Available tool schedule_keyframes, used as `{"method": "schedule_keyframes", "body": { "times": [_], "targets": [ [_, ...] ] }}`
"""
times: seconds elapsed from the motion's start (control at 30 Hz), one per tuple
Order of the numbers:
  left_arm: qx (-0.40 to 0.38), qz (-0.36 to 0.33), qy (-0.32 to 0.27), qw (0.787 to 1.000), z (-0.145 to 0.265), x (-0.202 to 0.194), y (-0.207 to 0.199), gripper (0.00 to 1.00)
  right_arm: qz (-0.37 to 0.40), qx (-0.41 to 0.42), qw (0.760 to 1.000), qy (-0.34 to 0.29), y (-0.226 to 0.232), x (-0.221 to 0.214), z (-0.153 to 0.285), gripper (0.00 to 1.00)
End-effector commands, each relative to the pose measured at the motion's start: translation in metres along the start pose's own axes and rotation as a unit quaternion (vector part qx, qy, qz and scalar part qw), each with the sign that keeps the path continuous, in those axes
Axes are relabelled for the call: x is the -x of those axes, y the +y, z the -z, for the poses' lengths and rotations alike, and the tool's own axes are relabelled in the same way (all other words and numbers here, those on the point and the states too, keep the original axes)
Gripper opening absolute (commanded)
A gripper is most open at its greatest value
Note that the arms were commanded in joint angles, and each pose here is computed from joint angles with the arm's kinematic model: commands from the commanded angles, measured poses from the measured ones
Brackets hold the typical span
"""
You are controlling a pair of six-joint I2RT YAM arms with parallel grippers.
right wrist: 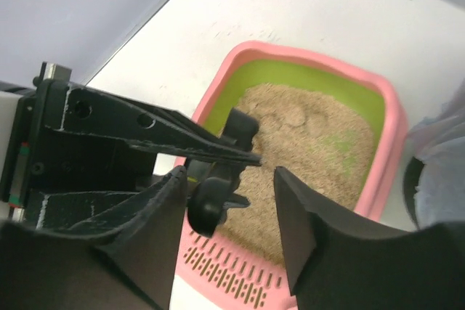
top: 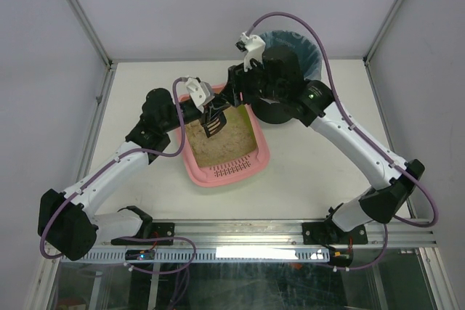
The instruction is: Clean the litter box
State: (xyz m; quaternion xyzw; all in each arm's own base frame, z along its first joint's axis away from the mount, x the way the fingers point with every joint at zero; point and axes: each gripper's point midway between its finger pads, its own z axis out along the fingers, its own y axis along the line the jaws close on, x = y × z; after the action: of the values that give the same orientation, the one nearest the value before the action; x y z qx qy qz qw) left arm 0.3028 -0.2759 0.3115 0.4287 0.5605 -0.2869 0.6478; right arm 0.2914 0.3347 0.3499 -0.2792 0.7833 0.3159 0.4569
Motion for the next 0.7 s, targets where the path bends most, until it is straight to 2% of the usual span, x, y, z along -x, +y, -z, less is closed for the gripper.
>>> {"method": "schedule_keyframes", "body": {
  "times": [0.0, 0.33, 0.6, 0.67],
  "targets": [
    [-0.005, -0.023, -0.028, 0.999, -0.001, 0.018, 0.001, 0.00, -0.020, -0.035, 0.995, -0.096, -0.004, 0.045, 0.025, 0.57],
    [0.000, -0.016, -0.028, 0.999, -0.004, 0.018, 0.004, 0.00, -0.046, -0.022, 0.994, -0.094, 0.005, 0.035, 0.012, 0.56],
    [0.004, -0.013, -0.027, 1.000, -0.004, 0.017, 0.005, 0.00, -0.048, -0.028, 0.995, -0.080, 0.011, 0.023, -0.002, 0.44],
    [0.004, -0.013, -0.026, 1.000, -0.004, 0.016, 0.005, 0.00, -0.046, -0.030, 0.995, -0.078, 0.012, 0.021, -0.004, 0.39]
  ]
}}
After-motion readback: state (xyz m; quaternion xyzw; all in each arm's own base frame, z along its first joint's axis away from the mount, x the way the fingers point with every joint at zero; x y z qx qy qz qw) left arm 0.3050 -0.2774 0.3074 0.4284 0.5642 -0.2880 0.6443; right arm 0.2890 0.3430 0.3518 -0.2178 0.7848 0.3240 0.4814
